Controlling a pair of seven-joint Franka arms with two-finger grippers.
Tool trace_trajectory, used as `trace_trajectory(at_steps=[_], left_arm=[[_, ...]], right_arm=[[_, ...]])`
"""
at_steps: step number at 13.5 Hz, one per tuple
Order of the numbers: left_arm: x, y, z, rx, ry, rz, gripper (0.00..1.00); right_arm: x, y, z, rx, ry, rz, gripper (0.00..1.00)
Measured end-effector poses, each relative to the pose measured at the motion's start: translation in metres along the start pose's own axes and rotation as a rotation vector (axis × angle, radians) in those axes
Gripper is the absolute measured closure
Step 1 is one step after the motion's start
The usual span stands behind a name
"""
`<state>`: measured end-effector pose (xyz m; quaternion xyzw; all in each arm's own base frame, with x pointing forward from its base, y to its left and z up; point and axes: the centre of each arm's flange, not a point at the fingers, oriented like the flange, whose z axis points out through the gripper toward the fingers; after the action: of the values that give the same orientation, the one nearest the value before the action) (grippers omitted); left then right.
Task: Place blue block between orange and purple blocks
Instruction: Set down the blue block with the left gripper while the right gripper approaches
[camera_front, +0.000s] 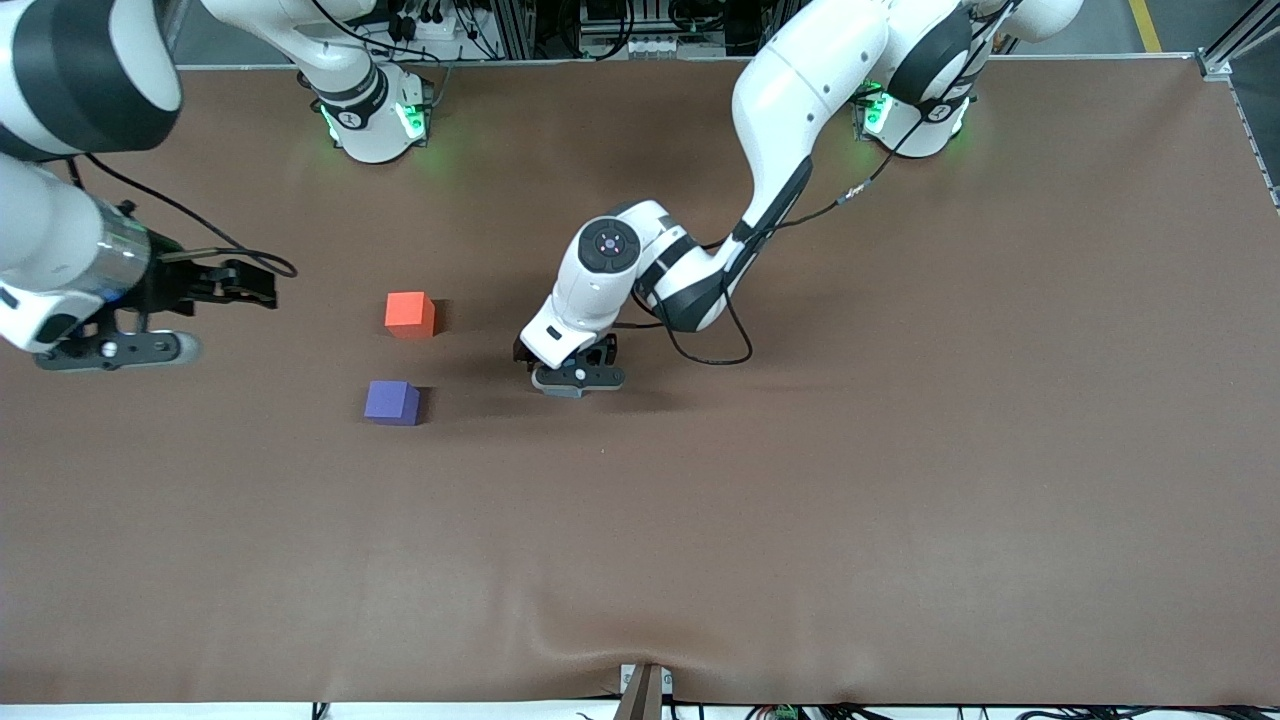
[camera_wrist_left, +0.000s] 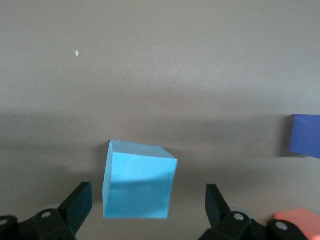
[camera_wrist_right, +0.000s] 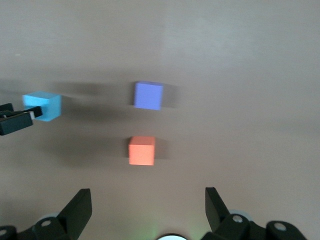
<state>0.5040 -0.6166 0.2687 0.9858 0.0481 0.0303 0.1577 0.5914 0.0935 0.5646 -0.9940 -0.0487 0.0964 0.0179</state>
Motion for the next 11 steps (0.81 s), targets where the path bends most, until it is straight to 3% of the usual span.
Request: trace_trajectory(at_steps=[3, 5, 8, 11], left_arm=[[0.036, -0.004, -0.087, 0.020, 0.019, -0.084, 0.00], [0.078, -0.035, -0.160, 0.066, 0.026, -0.187, 0.00], [0.150, -0.132, -0.265, 0.150, 0.019, -0.322, 0.00], [0.196, -0.238, -0.347, 0.204, -0.003, -0.371, 0.00]], right_arm=[[0.007, -0.024, 0.014, 0.071, -0.014, 0.020, 0.00], [0.011, -0.041, 0.025, 0.084, -0.033, 0.067, 0.00], [0.012, -0.082, 0.037, 0.078, -0.018, 0.074, 0.00], [0.012, -0.128, 0.057, 0.083, 0.003, 0.130, 0.00]])
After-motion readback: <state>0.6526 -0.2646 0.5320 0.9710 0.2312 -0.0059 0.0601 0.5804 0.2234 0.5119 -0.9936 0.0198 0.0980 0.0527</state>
